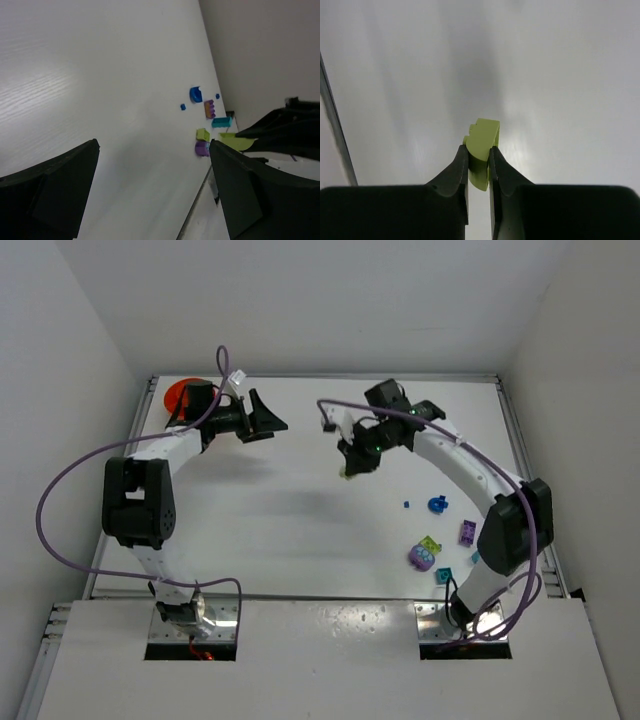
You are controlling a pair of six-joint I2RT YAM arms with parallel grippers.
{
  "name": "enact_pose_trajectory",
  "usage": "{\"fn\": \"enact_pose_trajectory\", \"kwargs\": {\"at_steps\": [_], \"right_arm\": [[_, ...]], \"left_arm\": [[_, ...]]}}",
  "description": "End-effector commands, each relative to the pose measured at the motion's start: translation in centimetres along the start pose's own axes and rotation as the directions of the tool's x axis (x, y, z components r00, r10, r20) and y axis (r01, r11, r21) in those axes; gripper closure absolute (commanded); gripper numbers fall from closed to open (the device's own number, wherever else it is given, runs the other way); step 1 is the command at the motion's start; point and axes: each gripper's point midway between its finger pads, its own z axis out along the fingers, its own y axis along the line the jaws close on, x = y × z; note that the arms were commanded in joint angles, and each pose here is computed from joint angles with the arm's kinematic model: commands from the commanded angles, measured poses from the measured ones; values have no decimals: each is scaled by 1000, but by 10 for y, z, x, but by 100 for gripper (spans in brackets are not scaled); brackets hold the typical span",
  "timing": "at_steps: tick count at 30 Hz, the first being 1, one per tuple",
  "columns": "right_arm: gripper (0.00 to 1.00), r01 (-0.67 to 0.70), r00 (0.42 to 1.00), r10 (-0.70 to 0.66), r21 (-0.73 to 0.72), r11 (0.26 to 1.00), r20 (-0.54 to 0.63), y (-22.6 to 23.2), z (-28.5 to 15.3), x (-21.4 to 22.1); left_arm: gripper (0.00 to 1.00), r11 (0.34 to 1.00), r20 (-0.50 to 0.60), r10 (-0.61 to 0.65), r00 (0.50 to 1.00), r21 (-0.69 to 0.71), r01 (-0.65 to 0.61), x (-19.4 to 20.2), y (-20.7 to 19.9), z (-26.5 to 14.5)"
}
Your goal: Sort the legos into containers by color
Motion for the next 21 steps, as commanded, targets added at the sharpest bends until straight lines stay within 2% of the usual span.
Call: {"fn": "enact_pose_trajectory", "kwargs": {"at_steps": [1,2,3,7,8,10,11,13,14,16,17,19,21], "right_arm": [[99,-109,950,110,-17,994,291,-23,-22,-92],[99,-178,929,184,-50,983,320,-23,-24,-105],[99,-175,908,192,-77,981,372,-27,-33,-124],[99,-271,839,346,-229,935,419,-32,-29,-150],[99,-297,824,389,-271,916,412,-34,-24,-149],[99,-315,793,437,-328,891,424,-35,-24,-153],[99,-373,760,524,-402,836,385,-31,-20,-147],[99,-378,724,566,-458,804,395,-33,-22,-149],[99,-435,677,658,-541,720,330,-26,-21,-141],[100,-489,615,738,-600,633,277,-27,-16,-127],[100,-480,587,768,-653,585,257,-23,-22,-134],[100,-520,524,824,-685,510,214,-30,-20,-121],[100,-523,487,851,-715,465,197,-32,-27,-125]], "left_arm": [[3,970,19,120,993,210,-121,-8,-62,-8],[3,966,13,142,990,217,-142,-2,-63,-5],[5,964,19,151,988,219,-151,-3,-66,-6],[9,944,-10,174,985,286,-164,4,-76,-7],[10,921,-18,211,977,338,-193,7,-85,-10],[16,908,-38,229,973,368,-199,13,-85,-11],[16,898,-46,247,968,386,-211,14,-88,-13],[18,872,-38,321,946,402,-280,19,-91,-13],[18,874,-59,319,946,404,-269,23,-90,-14],[18,850,-66,365,929,430,-304,31,-94,-16],[18,833,-67,397,915,444,-329,37,-98,-17],[18,817,-61,427,902,455,-356,40,-100,-20],[18,785,-46,483,874,466,-409,51,-107,-21]]}}
